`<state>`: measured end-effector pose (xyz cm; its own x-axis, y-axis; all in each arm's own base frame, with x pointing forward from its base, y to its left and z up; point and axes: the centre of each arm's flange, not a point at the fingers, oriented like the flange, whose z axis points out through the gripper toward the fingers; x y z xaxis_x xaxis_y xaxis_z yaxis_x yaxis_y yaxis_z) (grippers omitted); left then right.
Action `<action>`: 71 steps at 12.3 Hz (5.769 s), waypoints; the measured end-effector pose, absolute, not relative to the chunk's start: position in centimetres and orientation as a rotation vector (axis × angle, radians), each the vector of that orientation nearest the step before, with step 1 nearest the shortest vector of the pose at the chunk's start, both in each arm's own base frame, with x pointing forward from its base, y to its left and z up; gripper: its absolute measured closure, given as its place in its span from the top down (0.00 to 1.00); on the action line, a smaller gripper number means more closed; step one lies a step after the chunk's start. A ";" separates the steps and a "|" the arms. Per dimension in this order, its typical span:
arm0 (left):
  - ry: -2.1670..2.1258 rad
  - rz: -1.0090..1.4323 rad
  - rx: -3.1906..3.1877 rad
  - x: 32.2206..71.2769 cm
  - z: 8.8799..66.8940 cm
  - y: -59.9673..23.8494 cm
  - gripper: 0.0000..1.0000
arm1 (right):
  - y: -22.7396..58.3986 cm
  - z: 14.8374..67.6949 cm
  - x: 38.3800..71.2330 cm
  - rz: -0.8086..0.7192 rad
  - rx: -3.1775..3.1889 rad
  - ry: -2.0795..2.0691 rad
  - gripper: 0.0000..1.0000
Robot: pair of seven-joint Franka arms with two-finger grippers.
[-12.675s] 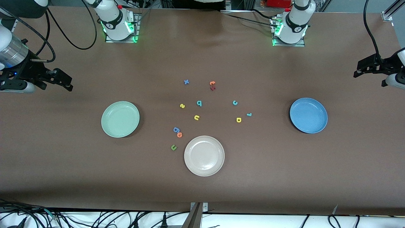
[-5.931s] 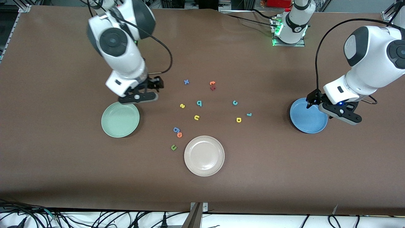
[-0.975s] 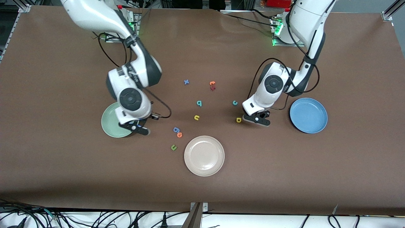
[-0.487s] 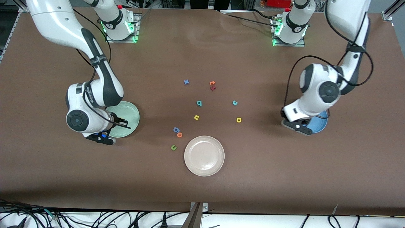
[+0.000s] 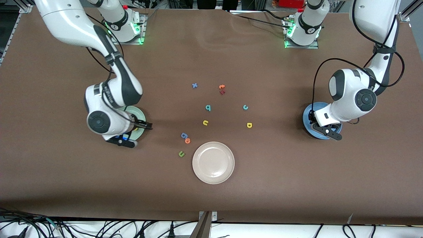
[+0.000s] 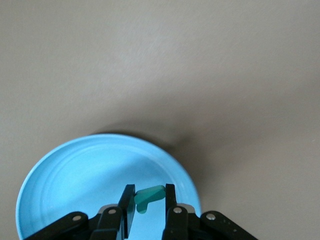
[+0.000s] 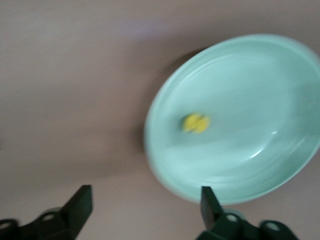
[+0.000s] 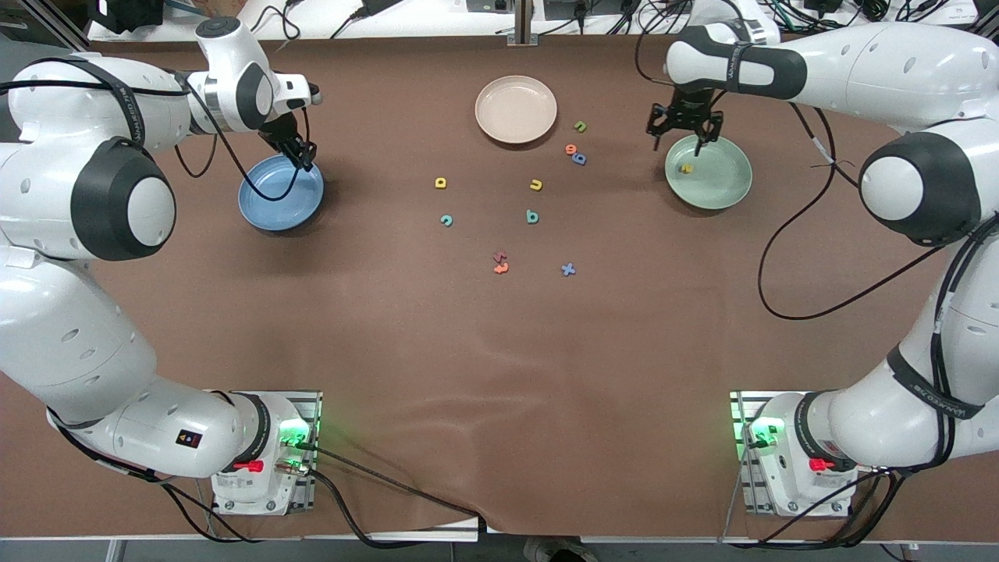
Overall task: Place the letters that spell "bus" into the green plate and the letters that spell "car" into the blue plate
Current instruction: 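Drop the 2 on the green plate while the left gripper drops r on blue, then grasp the cyan b with the right gripper while the left gripper reaches yellow a, then carry the b to the green plate while the left gripper grasps yellow a, then drop the a on the blue plate while the right gripper reaches yellow u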
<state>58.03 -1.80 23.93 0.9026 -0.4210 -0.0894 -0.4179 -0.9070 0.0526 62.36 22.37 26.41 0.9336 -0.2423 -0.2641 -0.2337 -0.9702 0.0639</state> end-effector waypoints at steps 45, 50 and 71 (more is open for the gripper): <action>-0.123 -0.061 3.087 56.9 16.8 -31.1 0.67 | 23.7 27.1 62.6 -0.129 2.847 -0.369 0.28; -0.129 -0.048 3.081 57.0 17.5 -31.3 0.28 | 13.8 23.5 63.9 -0.266 2.807 -0.432 0.36; -0.738 -0.194 3.056 57.5 18.5 3.5 0.28 | 47.2 18.3 53.9 0.152 3.189 -0.561 0.78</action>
